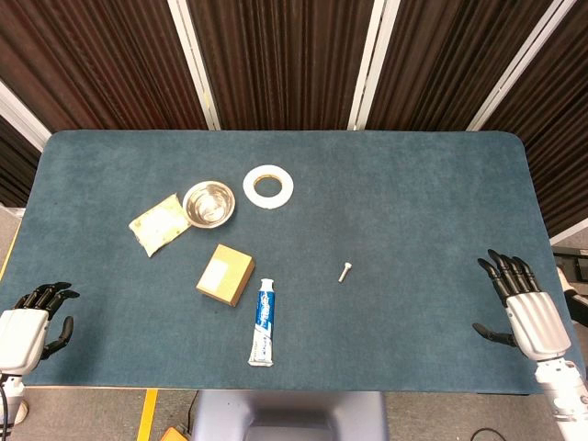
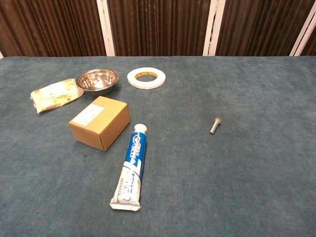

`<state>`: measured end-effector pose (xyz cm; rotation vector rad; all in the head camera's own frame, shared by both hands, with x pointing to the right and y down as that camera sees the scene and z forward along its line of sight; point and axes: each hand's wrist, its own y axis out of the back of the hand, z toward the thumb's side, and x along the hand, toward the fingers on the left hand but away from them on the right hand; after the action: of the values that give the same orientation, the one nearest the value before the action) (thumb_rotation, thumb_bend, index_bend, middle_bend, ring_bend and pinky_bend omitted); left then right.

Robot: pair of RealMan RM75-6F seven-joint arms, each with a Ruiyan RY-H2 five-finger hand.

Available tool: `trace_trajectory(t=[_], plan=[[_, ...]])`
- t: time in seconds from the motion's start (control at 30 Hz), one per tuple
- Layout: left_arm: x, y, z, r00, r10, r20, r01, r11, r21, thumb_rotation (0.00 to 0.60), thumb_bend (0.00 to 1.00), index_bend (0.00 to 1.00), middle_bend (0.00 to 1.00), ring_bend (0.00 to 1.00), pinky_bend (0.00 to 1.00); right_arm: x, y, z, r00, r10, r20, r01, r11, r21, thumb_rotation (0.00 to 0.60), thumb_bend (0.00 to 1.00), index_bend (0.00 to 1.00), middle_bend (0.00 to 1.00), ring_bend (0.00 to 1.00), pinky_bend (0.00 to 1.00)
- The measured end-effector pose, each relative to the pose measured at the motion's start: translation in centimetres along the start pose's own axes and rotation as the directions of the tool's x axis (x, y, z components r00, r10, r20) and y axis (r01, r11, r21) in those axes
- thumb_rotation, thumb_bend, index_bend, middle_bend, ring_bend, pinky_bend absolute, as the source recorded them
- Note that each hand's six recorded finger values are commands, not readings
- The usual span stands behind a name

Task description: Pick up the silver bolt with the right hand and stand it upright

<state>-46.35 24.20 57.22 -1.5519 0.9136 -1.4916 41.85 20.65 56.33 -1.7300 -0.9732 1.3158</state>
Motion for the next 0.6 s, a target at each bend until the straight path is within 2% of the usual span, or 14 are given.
trace_trajectory(t=[0.1, 0.27, 0.43, 0.47, 0.57, 0.6], plan=[[0.0, -0.1, -0.1, 1.000, -0.006, -0.010, 0.006, 1.000, 0.025, 0.600, 0.53, 0.35, 0.23, 0.22, 0.36, 0.0, -0.1, 0.0, 1.000, 0.009, -0.003, -0.009, 1.000, 0.000, 0.600, 0.09, 0.03, 0.00, 0.00, 0.00], [0.0, -0.2, -0.2, 1.000, -0.011, -0.024, 0.010, 0.999, -0.053, 0.600, 0.53, 0.37, 0.23, 0.22, 0.36, 0.0, -0.2, 0.4, 1.000, 0.016, -0.023, -0.016, 1.000, -0.015, 0.600, 0.09, 0.04, 0.00, 0.00, 0.00], [0.1, -0.3, -0.4, 0.999, -0.019, -0.037, 0.017, 0.999, -0.051, 0.600, 0.53, 0.37, 0.23, 0.22, 0.36, 0.0, -0.3, 1.4, 0.997, 0.009, -0.071, -0.012, 0.999, -0.037, 0.600, 0.09, 0.08, 0.03, 0.02, 0.02], [0.1, -0.3, -0.5, 0.999, -0.020, -0.040, 0.018, 0.998, -0.055, 0.600, 0.53, 0.37, 0.23, 0.22, 0.36, 0.0, -0.3, 1.6, 0.996, 0.000, -0.085, -0.003, 0.999, -0.035, 0.600, 0.09, 0.09, 0.06, 0.06, 0.05], [0.0, -0.3, -0.5, 0.999, -0.028, -0.042, 0.025, 0.997, -0.074, 0.600, 0.53, 0.38, 0.24, 0.23, 0.36, -0.3, -0.3, 2.2, 0.993, -0.007, -0.114, 0.006, 1.000, -0.010, 0.600, 0.09, 0.11, 0.22, 0.26, 0.23], [-0.1, -0.2, -0.4, 0.999, -0.029, -0.039, 0.026, 0.997, -0.076, 0.600, 0.53, 0.38, 0.24, 0.24, 0.36, -0.5, -0.3, 2.5, 0.992, -0.009, -0.122, 0.009, 1.000, -0.001, 0.600, 0.09, 0.12, 0.31, 0.37, 0.33]])
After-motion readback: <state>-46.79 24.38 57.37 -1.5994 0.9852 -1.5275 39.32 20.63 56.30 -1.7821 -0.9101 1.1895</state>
